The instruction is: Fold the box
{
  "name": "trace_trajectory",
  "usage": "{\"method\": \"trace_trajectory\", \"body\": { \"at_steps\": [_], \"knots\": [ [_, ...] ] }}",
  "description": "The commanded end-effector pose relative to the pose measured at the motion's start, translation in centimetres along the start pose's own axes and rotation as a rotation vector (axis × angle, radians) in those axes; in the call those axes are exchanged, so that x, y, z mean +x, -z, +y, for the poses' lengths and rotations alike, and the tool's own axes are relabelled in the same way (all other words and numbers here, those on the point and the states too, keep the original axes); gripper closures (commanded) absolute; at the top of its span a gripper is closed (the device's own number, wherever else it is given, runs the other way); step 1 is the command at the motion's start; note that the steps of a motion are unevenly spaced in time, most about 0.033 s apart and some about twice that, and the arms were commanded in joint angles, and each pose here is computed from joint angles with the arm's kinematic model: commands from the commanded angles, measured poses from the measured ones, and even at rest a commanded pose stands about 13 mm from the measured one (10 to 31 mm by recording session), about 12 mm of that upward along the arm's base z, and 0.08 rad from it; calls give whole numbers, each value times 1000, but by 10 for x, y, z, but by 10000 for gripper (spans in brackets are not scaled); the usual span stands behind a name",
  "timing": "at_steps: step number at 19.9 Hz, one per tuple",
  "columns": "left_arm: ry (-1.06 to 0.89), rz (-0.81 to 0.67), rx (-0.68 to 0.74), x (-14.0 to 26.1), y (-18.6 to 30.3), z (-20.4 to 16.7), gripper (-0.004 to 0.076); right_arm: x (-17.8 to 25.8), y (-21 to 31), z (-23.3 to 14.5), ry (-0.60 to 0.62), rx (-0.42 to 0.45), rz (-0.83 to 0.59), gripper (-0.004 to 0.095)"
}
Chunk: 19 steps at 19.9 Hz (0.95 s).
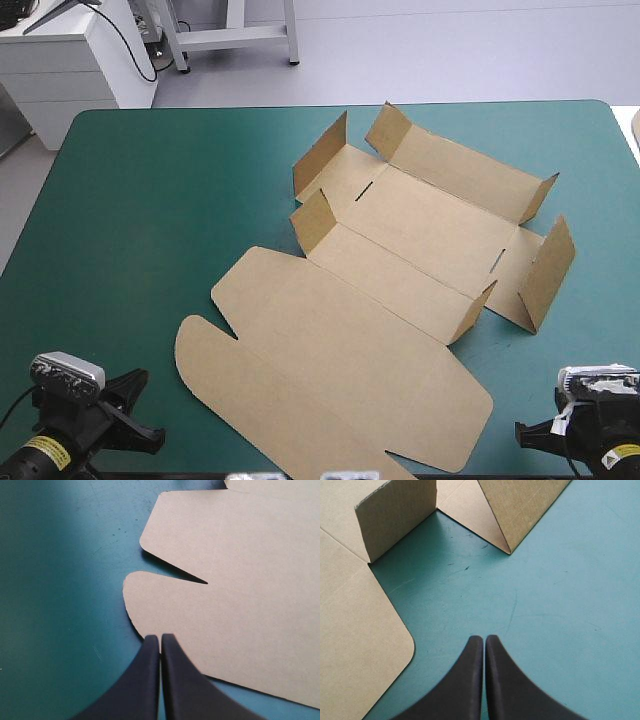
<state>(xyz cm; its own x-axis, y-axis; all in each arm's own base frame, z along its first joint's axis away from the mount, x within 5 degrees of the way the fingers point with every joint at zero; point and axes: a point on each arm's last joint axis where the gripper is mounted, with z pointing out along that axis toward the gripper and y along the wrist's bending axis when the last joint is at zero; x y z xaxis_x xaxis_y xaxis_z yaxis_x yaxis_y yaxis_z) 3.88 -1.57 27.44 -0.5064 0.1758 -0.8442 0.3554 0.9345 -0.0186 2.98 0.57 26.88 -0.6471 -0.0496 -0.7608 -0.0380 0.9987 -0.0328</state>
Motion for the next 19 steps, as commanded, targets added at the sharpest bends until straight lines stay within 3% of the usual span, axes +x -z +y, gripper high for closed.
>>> {"method": "trace_trajectory", "body": {
  "at_steps": [1, 19],
  "knots": [
    [-3, -75, 8, -12, 3, -1, 731, -11, 4, -1, 0, 5, -66, 910],
    [-2, -76, 7, -13, 4, -1, 731, -15, 7, -2, 10, 26, -99, 910]
  ]
}}
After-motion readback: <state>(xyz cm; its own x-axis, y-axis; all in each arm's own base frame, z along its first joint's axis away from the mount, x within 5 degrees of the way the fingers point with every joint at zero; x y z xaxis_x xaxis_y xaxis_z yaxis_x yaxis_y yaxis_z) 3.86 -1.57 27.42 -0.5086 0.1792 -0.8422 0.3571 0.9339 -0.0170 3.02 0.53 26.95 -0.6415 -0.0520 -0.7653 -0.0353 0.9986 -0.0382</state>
